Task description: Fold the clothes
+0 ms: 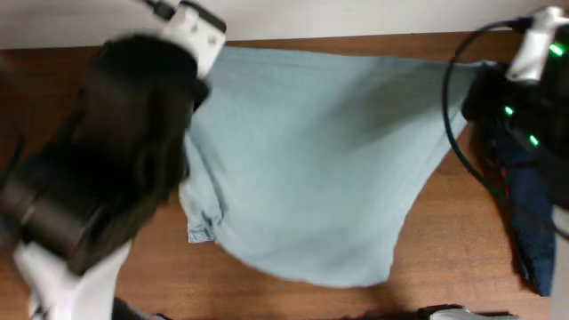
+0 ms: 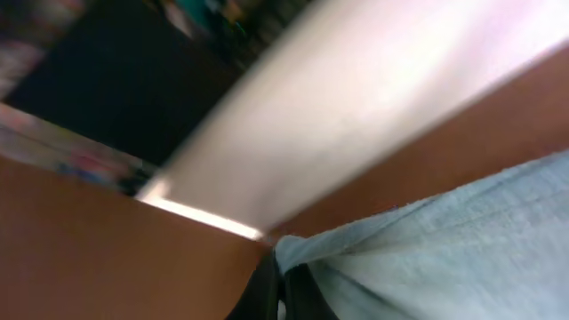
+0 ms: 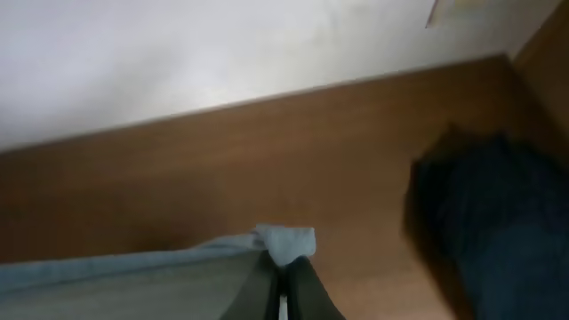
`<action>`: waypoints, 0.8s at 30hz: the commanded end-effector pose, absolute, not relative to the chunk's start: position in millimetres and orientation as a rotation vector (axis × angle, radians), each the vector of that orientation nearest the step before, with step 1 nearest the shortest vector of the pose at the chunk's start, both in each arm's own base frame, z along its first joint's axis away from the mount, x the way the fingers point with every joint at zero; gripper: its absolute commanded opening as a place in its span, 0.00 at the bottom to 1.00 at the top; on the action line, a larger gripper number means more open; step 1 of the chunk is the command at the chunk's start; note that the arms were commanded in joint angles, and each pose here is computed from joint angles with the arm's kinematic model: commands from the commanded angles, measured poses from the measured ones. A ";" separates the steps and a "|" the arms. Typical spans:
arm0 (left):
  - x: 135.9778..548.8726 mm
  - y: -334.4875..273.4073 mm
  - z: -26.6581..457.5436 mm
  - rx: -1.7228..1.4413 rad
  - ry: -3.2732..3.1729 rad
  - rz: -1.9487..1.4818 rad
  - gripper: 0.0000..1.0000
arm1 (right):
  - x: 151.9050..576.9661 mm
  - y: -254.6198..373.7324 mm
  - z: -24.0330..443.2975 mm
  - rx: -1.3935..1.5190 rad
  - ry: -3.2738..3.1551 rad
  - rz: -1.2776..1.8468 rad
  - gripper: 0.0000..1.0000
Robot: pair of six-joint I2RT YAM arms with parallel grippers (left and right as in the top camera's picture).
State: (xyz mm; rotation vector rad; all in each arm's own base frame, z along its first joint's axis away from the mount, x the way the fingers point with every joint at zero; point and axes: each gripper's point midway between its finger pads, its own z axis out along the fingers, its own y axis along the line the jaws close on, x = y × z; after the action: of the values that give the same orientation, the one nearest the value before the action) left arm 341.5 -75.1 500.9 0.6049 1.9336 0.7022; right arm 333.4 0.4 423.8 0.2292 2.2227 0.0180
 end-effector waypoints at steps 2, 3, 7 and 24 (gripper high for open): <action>400.3 -82.0 421.7 0.664 2.154 0.410 0.00 | 343.0 -2.6 406.9 0.251 2.283 -0.009 0.04; 411.9 -79.8 403.8 0.674 2.200 0.385 0.00 | 347.3 -2.3 399.8 0.251 2.307 -0.014 0.04; 453.7 -72.8 345.1 0.687 2.327 0.331 0.00 | 365.1 -1.4 372.1 0.252 2.395 -0.032 0.04; 582.7 -90.1 192.6 0.688 2.385 0.334 0.11 | 498.1 -24.4 237.2 0.323 2.532 -0.167 0.04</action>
State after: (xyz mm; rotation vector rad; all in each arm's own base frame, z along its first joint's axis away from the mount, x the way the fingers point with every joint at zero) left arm 571.8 -91.0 210.3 0.6984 2.3763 0.3456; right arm 485.8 -5.4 240.2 0.2688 2.5700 -0.1194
